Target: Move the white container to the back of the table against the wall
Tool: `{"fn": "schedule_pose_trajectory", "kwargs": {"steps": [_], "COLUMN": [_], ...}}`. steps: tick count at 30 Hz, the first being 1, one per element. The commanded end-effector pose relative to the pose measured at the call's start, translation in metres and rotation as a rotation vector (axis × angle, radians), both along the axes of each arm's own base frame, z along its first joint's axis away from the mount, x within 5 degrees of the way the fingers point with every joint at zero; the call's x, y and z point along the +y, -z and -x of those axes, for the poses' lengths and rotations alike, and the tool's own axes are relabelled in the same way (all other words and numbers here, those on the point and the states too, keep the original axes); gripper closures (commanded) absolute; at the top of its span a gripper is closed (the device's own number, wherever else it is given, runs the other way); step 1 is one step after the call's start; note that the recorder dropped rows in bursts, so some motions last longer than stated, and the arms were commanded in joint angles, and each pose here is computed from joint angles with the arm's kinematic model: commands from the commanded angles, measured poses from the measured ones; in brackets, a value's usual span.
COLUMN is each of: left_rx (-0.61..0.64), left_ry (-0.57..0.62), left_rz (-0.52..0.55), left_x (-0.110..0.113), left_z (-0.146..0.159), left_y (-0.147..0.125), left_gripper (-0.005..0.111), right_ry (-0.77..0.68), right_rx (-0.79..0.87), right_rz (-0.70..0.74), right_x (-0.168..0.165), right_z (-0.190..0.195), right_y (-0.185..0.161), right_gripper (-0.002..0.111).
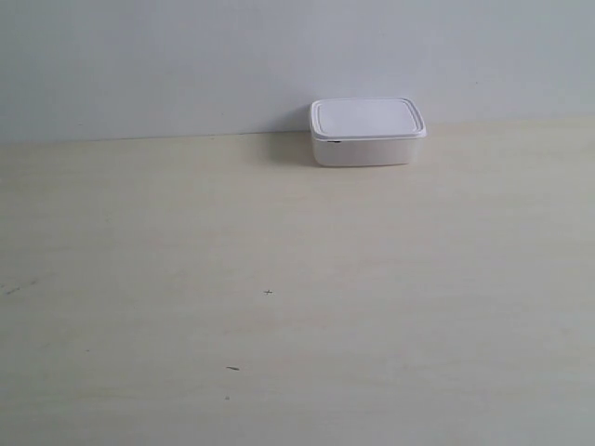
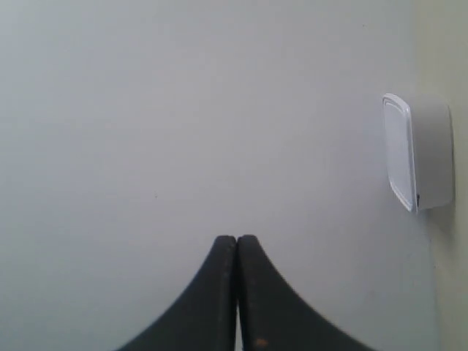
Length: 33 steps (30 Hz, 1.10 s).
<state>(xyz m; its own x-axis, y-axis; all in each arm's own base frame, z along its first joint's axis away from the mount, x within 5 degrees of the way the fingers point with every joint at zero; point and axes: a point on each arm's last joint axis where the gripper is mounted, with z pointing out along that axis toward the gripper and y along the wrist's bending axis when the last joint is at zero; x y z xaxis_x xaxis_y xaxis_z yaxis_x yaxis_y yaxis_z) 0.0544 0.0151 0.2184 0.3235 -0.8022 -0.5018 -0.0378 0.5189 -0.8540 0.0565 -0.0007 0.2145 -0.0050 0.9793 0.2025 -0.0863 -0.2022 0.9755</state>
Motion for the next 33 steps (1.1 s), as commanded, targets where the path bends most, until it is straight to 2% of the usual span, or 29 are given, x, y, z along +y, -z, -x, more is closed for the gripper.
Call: {"fn": "schedule_pose_trajectory", "kwargs": {"steps": [1,4,7,9,11,16,18,20,29,33], "left_rx": [0.044,0.099,0.205,0.295,0.396,0.51,0.539,0.551,0.554,0.583], "left_ry": [-0.062,-0.095,-0.1,-0.094,-0.085,-0.054,-0.045,-0.037,-0.035,-0.026], "left_rz": [0.21,0.346,0.368,0.323,0.22,-0.109,-0.198,-0.235,-0.247,-0.338], "left_x": [0.007,0.009,0.008,0.007,0.006,0.006,0.006,0.005,0.005,0.005], "left_z": [0.0,0.001,0.002,0.003,0.004,0.004,0.004,0.004,0.004,0.004], "left_y": [0.01,0.019,0.029,0.035,0.04,0.04,0.04,0.04,0.04,0.04], "left_gripper": [0.107,0.107,0.107,0.107,0.107,0.107,0.107,0.107,0.107,0.107], "right_ry": [0.001,0.003,0.002,0.001,0.001,0.001,0.001,0.001,0.001,0.001], "right_rx": [0.033,0.073,0.083,0.083,0.083,0.083,0.083,0.083,0.084,0.084], "right_rz": [-0.083,-0.16,-0.192,-0.199,-0.199,-0.199,-0.199,-0.199,-0.195,-0.195], "right_x": [-0.001,-0.001,-0.001,-0.001,-0.001,-0.001,-0.001,-0.001,-0.001,-0.001], "right_z": [0.0,0.0,0.0,0.0,0.0,0.0,0.0,0.0,0.0,0.0], "right_y": [0.005,0.008,0.009,0.009,0.009,0.009,0.009,0.009,0.009,0.009], "right_gripper": [0.108,0.108,0.108,0.108,0.108,0.108,0.108,0.108,0.108,0.108]}}
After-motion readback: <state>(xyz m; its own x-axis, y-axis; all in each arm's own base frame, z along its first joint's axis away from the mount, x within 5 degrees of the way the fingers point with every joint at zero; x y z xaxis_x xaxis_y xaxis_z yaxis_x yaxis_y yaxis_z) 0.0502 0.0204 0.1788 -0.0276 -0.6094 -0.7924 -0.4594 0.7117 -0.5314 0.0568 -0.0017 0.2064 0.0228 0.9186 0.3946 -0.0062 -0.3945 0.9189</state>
